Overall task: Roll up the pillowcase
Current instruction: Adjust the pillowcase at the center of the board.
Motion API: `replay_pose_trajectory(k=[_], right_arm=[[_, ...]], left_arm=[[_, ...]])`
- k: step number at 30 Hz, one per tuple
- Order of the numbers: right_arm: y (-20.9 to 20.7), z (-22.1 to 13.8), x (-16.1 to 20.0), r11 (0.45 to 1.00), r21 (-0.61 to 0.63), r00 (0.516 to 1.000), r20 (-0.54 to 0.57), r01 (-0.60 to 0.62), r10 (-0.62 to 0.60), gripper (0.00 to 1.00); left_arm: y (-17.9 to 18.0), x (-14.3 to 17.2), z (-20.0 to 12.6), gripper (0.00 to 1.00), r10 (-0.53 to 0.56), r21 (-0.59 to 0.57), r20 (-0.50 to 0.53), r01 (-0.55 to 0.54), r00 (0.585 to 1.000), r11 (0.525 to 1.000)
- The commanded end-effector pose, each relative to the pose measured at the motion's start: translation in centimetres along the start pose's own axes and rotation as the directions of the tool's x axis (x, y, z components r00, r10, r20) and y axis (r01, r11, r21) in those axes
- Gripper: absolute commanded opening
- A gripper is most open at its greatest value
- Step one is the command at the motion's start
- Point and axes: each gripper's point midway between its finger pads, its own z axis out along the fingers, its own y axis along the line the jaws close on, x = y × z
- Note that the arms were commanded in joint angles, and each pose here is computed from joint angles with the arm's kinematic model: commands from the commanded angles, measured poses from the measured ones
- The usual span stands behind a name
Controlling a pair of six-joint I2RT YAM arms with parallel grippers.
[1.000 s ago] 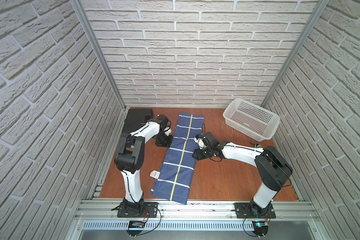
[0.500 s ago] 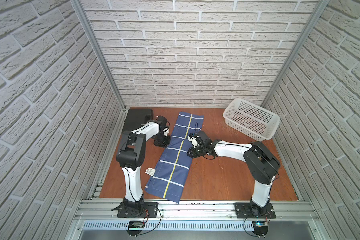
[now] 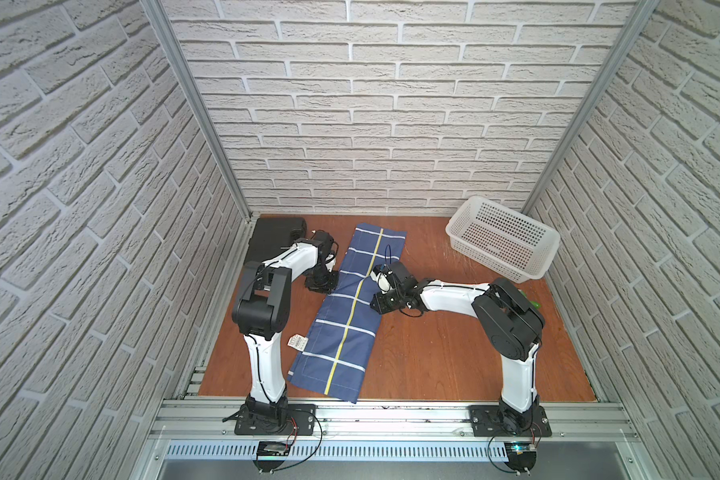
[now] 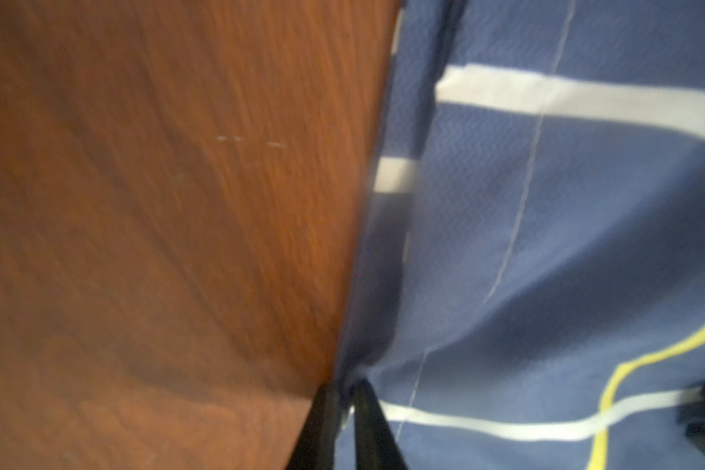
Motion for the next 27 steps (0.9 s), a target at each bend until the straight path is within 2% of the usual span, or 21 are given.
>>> replay_pose_trajectory(k=[1, 3, 6, 10, 15, 18, 22, 24, 27], right_arm=[[-0.6, 0.9, 0.9, 0.999, 0.028, 0.999, -0.044, 0.021, -0.020, 0.23], [-1.3, 1.0, 1.0, 0.997, 0.061, 0.997, -0.061, 0.041, -0.037, 0.23], [-2.7, 0.7, 0.5, 0.994, 0.097, 0.997, -0.067, 0.042, -0.035, 0.23], [-4.6, 0.6, -0.4, 0.986, 0.152, 0.995, -0.079, 0.067, -0.055, 0.23], [-6.3, 0.6, -2.6, 0.981, 0.176, 0.996, -0.059, 0.080, -0.071, 0.23], [-5.1, -0.3, -4.5, 0.989, 0.118, 0.996, -0.010, 0.093, -0.092, 0.24], [-2.7, -3.3, -5.4, 0.990, 0.049, 0.990, 0.034, 0.135, -0.137, 0.31], [-1.3, -5.7, -5.6, 0.986, 0.018, 0.984, 0.065, 0.164, -0.165, 0.36], [0.1, -8.3, -3.9, 0.975, -0.019, 0.973, 0.071, 0.219, -0.217, 0.43]], left_arm=[[0.8, 0.0, -3.1, 0.27, -0.002, -0.072, 0.012, 0.003, 1.000, 0.997], [0.3, 0.2, -4.4, 0.31, -0.007, -0.076, 0.028, 0.009, 1.000, 0.997], [-1.8, 0.9, -5.3, 0.34, -0.024, -0.001, 0.040, 0.024, 0.999, 1.000], [-6.0, 2.6, -4.9, 0.36, -0.023, 0.134, 0.022, 0.020, 1.000, 0.991], [-8.4, 3.9, -4.4, 0.38, -0.026, 0.171, 0.027, 0.021, 0.999, 0.985], [-9.9, 4.5, -4.5, 0.42, -0.030, 0.205, 0.034, 0.022, 0.999, 0.978], [-11.7, 6.7, -3.3, 0.42, -0.026, 0.248, -0.020, 0.031, 0.999, 0.968], [-11.3, 7.7, -2.6, 0.42, -0.033, 0.238, -0.042, 0.042, 0.999, 0.970], [-10.1, 8.6, -1.8, 0.42, -0.052, 0.222, -0.058, 0.063, 0.997, 0.973]])
